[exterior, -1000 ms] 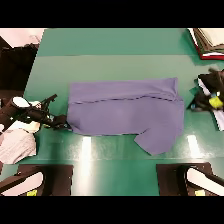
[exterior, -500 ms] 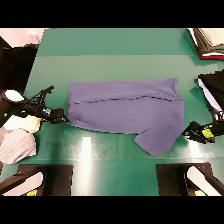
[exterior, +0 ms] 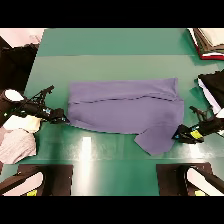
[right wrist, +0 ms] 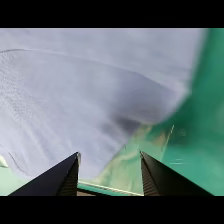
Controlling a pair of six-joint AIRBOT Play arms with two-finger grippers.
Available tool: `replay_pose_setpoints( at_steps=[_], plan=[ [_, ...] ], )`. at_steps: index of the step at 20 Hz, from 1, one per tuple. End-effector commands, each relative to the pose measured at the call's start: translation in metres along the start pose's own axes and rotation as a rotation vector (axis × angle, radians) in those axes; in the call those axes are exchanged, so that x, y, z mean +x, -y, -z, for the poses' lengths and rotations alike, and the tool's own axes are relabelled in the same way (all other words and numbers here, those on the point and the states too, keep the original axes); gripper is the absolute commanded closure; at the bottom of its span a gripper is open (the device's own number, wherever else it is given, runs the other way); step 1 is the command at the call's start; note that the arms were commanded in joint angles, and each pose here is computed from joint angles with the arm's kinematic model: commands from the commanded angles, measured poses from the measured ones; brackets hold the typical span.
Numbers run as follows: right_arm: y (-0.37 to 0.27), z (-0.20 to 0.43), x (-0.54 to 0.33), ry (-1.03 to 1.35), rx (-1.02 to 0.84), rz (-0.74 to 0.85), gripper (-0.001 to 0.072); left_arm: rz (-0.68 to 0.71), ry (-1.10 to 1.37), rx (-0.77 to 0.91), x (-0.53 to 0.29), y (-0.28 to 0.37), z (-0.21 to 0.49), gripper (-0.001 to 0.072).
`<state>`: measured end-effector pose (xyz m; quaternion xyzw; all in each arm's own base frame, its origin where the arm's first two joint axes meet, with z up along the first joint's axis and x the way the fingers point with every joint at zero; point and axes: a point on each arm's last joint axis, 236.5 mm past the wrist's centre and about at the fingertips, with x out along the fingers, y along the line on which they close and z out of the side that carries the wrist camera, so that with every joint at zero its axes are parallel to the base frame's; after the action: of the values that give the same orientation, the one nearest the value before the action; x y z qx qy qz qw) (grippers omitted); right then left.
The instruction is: Fold the shirts.
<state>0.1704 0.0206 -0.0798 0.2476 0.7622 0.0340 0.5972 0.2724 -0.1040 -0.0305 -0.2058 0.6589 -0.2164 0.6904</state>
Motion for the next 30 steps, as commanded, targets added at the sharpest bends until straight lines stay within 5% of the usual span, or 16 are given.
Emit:
replay_pose_setpoints(
  at_steps=[1,2,6,7,14,19,30],
  plan=[
    [-0.009,0.005,0.018,-0.079,-0.033,0.022,0.0283,0.003,-0.009,0.007,0.0,0.001,0.002,0.0682],
    [-0.01,0.004,0.02,-0.078,-0.04,0.027,0.0284,0.005,-0.013,0.007,0.0,0.001,0.003,0.0683],
    [-0.016,-0.004,0.016,-0.009,-0.099,0.056,0.0664,0.002,-0.022,0.018,-0.001,0.001,0.005,0.0683],
    [-0.018,-0.004,0.011,0.011,-0.108,0.055,0.0691,-0.011,-0.03,0.027,-0.003,-0.001,0.006,0.0683],
    [-0.036,0.015,-0.032,0.174,-0.189,0.048,0.0694,-0.109,0.108,0.133,-0.055,0.018,0.011,0.0683],
    [-0.065,-0.038,-0.1,0.459,-0.229,0.043,0.0694,-0.111,0.186,0.146,-0.062,0.023,-0.003,0.0682],
    [-0.094,-0.166,-0.153,0.528,-0.274,0.047,0.0693,-0.076,0.544,0.033,-0.071,0.013,-0.104,0.0682]
  ],
)
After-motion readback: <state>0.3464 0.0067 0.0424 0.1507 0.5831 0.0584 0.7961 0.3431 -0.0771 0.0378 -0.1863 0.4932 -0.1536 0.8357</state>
